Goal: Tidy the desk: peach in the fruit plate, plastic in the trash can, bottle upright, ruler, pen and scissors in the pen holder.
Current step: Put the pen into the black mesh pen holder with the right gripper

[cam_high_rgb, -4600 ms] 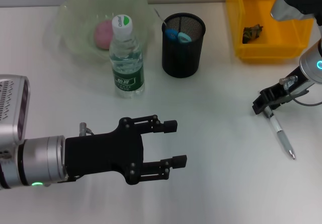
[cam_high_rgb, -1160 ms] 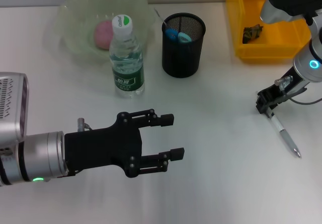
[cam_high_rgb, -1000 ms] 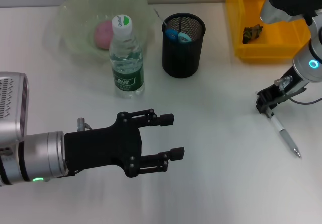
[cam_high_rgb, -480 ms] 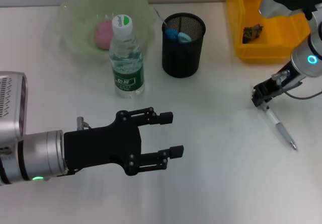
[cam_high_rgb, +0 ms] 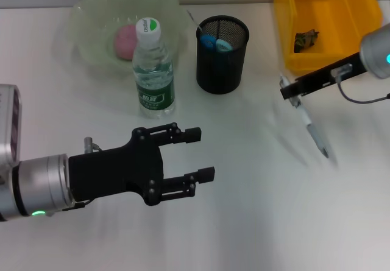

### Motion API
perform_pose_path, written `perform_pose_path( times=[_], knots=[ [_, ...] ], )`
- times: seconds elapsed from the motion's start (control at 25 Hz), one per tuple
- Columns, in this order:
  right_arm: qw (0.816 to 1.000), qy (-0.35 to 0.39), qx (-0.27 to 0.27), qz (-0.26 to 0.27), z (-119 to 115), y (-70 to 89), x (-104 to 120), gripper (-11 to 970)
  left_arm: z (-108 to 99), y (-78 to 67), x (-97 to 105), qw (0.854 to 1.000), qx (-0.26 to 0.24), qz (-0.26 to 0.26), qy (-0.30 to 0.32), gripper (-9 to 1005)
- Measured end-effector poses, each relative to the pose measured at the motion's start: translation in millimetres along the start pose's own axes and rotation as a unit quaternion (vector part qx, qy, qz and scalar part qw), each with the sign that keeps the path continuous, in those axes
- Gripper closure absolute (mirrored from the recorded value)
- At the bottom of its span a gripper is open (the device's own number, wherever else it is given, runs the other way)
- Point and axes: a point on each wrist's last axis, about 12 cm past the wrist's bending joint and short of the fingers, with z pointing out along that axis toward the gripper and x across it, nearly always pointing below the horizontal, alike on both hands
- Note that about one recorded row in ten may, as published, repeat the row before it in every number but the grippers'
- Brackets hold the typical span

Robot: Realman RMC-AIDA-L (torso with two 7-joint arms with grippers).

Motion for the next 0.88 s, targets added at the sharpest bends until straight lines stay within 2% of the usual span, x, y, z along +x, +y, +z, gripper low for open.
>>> perform_pose_path(
  times=[0.16, 0.2, 0.36, 0.4, 0.44, 0.56, 0.6, 0.64, 0.88],
  knots=[
    [0.999, -0.047, -0.023, -0.014, -12.4, -0.9, 9.8, 773, -5.2, -0.8, -1.0, 1.000, -0.008, -0.002, -0.012, 298],
    [0.995, -0.090, -0.044, -0.023, -21.6, -2.8, 18.8, 773, -5.7, -0.8, -1.2, 1.000, -0.009, -0.002, -0.013, 298],
    [0.986, -0.146, -0.072, -0.039, -32.3, -5.6, 28.8, 774, -6.5, -1.2, -1.8, 1.000, -0.009, -0.003, -0.017, 298],
    [0.976, -0.184, -0.096, -0.058, -37.0, -5.1, 35.4, 774, -6.8, -1.0, -1.9, 1.000, -0.010, -0.003, -0.018, 298],
    [0.976, -0.184, -0.096, -0.058, -37.0, -5.1, 35.4, 774, -6.8, -1.0, -1.9, 1.000, -0.010, -0.003, -0.018, 298],
    [0.959, -0.241, -0.124, -0.087, -40.5, -3.1, 43.6, 774, -7.2, -0.2, -2.5, 1.000, -0.013, -0.003, -0.020, 298],
    [0.944, -0.282, -0.139, -0.104, -42.2, -2.2, 47.9, 774, -7.1, 0.1, -2.6, 1.000, -0.014, -0.003, -0.020, 298],
    [0.944, -0.282, -0.139, -0.104, -42.2, -2.2, 47.9, 774, -6.8, 0.4, -2.7, 1.000, -0.015, -0.002, -0.020, 298],
    [0.898, -0.394, -0.155, -0.122, -40.3, -6.4, 53.3, 775, -6.7, 0.9, -2.9, 1.000, -0.015, -0.002, -0.019, 298]
  ],
)
